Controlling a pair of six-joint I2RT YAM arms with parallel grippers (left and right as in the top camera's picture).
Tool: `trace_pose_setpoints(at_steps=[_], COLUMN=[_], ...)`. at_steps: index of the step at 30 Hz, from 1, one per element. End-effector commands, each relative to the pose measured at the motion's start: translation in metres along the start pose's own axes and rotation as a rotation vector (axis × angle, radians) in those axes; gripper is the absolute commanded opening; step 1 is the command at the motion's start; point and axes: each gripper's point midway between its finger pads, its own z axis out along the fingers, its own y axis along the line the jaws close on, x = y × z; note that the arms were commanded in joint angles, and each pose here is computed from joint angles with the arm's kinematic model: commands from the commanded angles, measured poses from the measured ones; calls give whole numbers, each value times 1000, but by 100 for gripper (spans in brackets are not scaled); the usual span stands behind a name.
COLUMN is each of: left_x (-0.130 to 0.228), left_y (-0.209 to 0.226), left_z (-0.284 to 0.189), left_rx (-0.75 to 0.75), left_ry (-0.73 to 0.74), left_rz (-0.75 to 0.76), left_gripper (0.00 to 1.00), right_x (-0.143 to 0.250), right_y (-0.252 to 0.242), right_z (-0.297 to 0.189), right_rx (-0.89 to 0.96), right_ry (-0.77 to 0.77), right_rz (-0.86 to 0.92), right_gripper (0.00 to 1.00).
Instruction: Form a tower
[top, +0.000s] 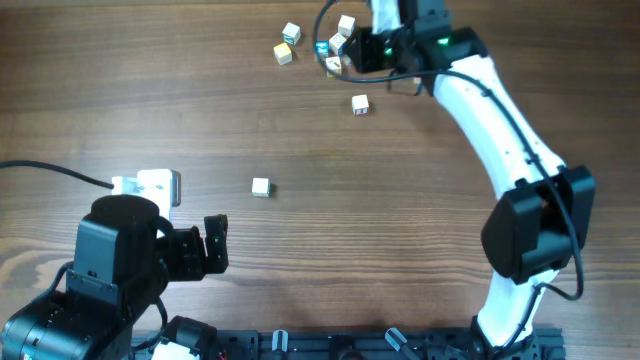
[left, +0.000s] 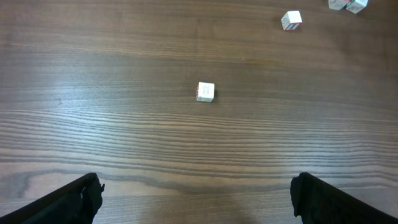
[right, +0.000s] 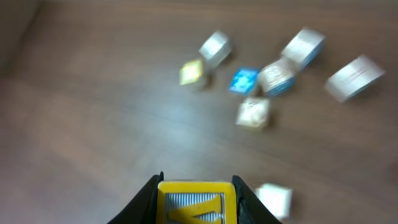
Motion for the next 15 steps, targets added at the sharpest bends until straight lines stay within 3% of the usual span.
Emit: trace_pose_setpoints(at_steps=[1,3,7,10,15], left_x=[0,0,0,0,0], left_y=[2,2,2,2,2], left_z=[0,0,0,0,0], left_rx=[-9,-9,-9,-9,-9], left_ry=[-6,-6,-6,-6,-6], left_rz=[-10,-10,-10,-10,-10], left_gripper=[100,100,100,100,100], right_x=[69,104,162,185,191], right_y=[33,39,77,77,68], right_z=[41,57,86,91,102], right_rx=[-23,71,106,222,299], right_ry=[174,224,239,210,89], right_rz=[65,138,93,134,146], right_gripper=[18,17,17,17,17])
